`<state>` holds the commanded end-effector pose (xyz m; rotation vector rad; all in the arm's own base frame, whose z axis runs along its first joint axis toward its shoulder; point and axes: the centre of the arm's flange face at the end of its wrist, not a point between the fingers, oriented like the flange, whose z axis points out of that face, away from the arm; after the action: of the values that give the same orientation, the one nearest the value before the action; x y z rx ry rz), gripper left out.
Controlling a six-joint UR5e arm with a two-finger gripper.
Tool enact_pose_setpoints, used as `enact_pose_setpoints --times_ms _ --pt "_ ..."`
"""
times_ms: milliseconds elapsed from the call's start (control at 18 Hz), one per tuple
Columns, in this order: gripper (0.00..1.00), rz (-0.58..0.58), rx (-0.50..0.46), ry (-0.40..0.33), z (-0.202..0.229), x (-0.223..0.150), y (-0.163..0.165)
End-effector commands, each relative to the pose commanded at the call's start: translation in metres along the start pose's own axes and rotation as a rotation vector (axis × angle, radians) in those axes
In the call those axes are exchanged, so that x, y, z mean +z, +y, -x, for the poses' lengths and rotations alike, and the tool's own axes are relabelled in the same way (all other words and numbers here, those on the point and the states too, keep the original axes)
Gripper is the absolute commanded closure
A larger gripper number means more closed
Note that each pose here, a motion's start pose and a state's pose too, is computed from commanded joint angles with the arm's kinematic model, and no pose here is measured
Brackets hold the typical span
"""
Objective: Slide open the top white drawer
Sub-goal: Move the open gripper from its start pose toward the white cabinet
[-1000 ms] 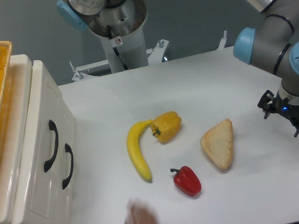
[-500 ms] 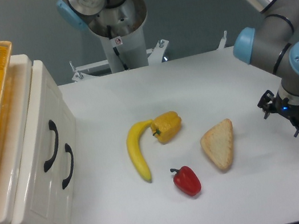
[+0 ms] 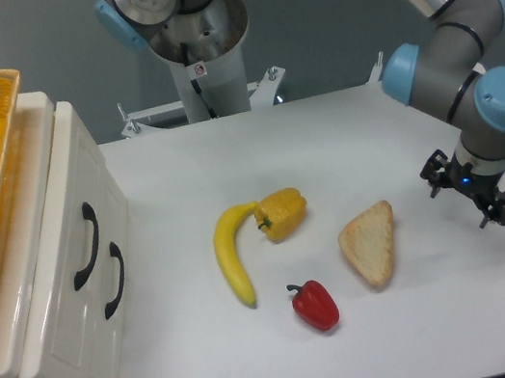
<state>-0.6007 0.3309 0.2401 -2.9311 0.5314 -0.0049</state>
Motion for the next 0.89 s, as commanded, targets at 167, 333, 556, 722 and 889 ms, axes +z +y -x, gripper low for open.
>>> enact_pose_setpoints --times_ms 167,333,556,722,889 --pt "0.0 -0.026 -0.046 -0.008 -0.014 -0.014 -0.002" --pt "0.0 -0.026 -0.099 -0.027 -0.024 -0.031 -0.015" --pt "0.0 -0.037 -0.207 -0.069 -0.039 -0.064 -0.058" --pt "0.0 -0.038 -0.302 -0.081 -0.052 -0.074 -0.097" --pt "0.0 -0.042 -0.357 -0.081 -0.063 -0.081 -0.125"
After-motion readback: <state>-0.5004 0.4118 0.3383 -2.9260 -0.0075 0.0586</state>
